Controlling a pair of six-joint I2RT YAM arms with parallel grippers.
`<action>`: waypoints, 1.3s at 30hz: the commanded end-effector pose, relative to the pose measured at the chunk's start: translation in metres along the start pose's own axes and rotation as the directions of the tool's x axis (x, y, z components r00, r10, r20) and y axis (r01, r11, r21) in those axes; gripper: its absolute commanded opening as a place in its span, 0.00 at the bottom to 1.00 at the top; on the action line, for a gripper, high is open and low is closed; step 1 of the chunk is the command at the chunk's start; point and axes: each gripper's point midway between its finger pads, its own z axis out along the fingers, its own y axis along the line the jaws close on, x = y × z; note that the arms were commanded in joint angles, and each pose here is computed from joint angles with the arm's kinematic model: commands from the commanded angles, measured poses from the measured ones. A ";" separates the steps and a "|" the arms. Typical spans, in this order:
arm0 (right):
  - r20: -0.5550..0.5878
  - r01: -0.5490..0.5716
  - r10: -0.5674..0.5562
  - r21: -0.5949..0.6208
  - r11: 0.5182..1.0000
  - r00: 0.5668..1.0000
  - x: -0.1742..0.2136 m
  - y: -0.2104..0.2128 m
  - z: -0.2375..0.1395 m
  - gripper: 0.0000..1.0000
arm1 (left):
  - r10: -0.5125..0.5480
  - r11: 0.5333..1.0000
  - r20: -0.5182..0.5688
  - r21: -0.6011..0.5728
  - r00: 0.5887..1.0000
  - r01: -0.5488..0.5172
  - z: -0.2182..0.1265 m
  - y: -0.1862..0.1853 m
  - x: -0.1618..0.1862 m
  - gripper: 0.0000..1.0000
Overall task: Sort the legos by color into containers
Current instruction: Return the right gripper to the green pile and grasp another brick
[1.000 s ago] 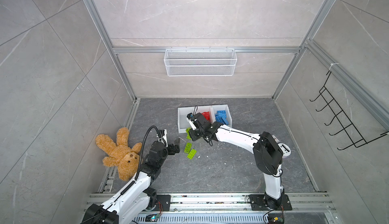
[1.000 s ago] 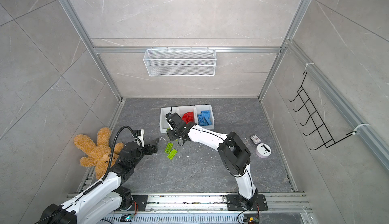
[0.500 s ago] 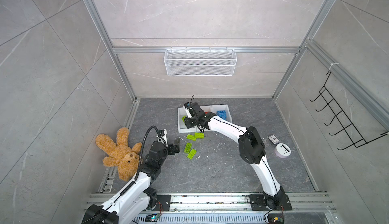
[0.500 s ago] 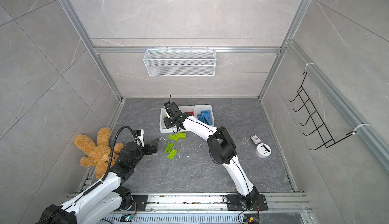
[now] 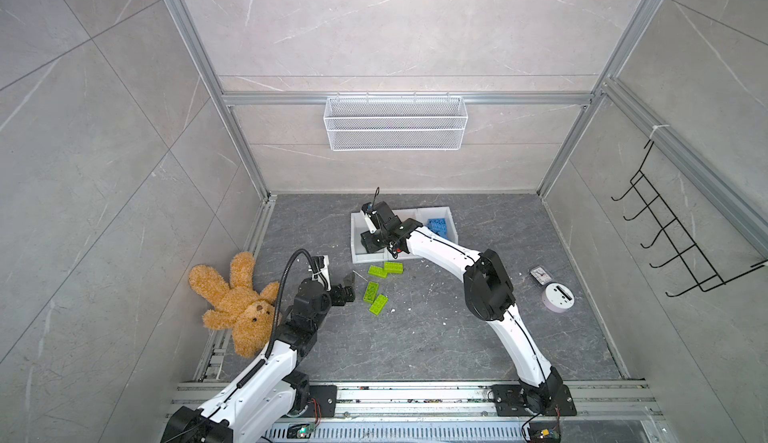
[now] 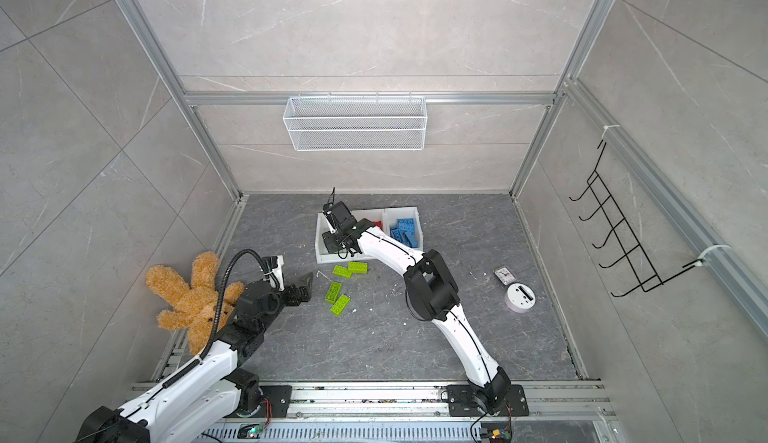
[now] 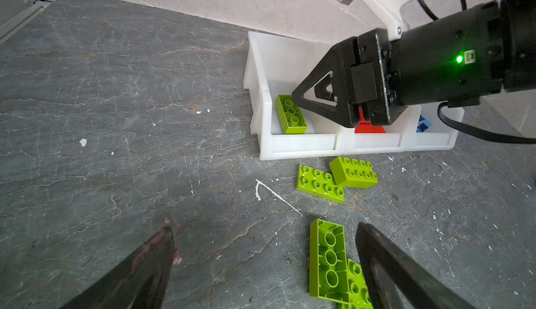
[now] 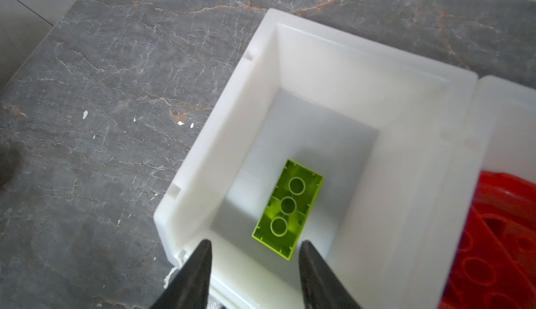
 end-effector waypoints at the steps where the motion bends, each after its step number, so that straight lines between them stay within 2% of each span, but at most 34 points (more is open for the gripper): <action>1: 0.026 0.025 -0.024 -0.062 0.998 0.999 -0.010 0.019 -0.036 0.56 | 0.005 1.000 0.074 0.007 0.997 -0.006 -0.004 -0.005 -0.026 0.99; 5: 0.029 0.039 -0.036 -0.087 0.995 0.999 0.008 0.034 -0.064 0.58 | 0.003 1.000 0.088 -0.005 0.996 -0.003 -0.007 -0.002 -0.028 0.99; 9: 0.021 -0.003 0.005 -0.106 0.994 1.000 0.043 0.044 -0.084 0.60 | -0.001 1.000 0.099 -0.017 0.995 0.003 -0.009 0.000 -0.029 1.00; 14: -0.049 -0.052 0.045 -0.140 0.989 0.998 0.099 0.052 -0.081 0.64 | -0.002 1.000 0.090 -0.015 0.996 0.003 -0.007 0.000 -0.028 0.99; 17: -0.083 -0.048 0.036 -0.153 0.987 0.996 0.119 0.056 -0.072 0.64 | -0.002 1.000 0.086 -0.013 0.996 0.003 -0.006 0.000 -0.027 0.99; 28: -0.132 -0.029 0.003 -0.195 0.980 0.991 0.132 0.075 -0.050 0.67 | -0.001 0.999 0.086 -0.032 0.996 0.004 -0.006 0.003 -0.026 0.99; 39: -0.175 -0.019 -0.014 -0.184 0.983 0.985 0.140 0.083 -0.031 0.68 | -0.017 0.998 0.121 -0.062 0.992 0.024 -0.013 0.010 -0.031 0.99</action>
